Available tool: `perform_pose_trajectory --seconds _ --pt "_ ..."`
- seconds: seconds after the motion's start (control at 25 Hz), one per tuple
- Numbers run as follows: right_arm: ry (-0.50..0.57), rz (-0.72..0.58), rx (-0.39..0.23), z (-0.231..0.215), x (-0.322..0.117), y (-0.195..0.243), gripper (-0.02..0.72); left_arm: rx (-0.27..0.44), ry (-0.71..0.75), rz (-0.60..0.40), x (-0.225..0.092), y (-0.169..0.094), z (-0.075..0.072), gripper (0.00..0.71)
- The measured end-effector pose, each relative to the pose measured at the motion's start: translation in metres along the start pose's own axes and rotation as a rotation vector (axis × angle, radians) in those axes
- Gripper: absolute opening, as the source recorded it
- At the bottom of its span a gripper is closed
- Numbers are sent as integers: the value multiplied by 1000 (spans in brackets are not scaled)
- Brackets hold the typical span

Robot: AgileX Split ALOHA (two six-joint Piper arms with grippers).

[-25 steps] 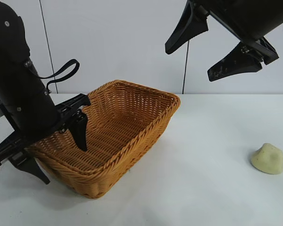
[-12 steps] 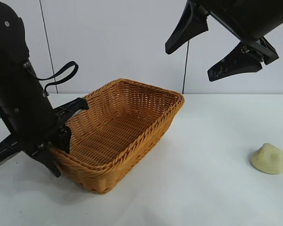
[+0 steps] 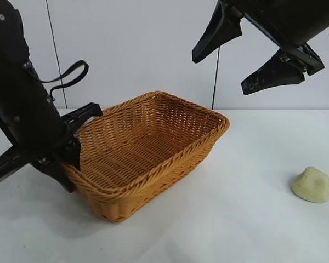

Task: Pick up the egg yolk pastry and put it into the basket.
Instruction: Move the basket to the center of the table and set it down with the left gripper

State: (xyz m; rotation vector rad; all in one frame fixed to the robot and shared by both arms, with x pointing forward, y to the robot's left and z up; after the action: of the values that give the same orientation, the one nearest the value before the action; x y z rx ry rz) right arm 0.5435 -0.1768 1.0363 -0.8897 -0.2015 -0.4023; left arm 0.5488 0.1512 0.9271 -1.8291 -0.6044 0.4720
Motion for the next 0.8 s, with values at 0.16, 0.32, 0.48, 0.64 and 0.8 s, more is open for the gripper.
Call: perform_pose_trajectory --seconds 0.16,0.32,0.48,0.64,0.8 --pt "2 1 0 0 0 0 670 -14 54 -6 21 -22 3 82" --pt "2 5 1 0 -1 0 670 -37 169 -5 39 -39 0 81" --pt "2 13 1 0 -1 0 670 -51 311 -6 50 -53 -5 81" --pt "-1 16 -1 0 -2 0 670 -36 457 30 55 -58 -8 81" --pt "-5 20 -4 0 -2 0 670 -2 579 113 60 -48 -14 81"
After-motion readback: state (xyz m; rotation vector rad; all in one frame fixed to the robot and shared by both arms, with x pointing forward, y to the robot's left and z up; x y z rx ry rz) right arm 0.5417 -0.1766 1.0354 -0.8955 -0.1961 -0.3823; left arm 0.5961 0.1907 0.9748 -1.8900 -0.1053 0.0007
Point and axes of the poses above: a point on each arm's last joint axis where the gripper is mounted, y pointing out along that axis toward the gripper, z along the wrist's bending axis when the last joint is at zero, x = y × z, the point moved 1 cm from there along y, pointing out along that axis toward the gripper, and after that the axes turned 11 degrees about y, right-handed, at the moved point
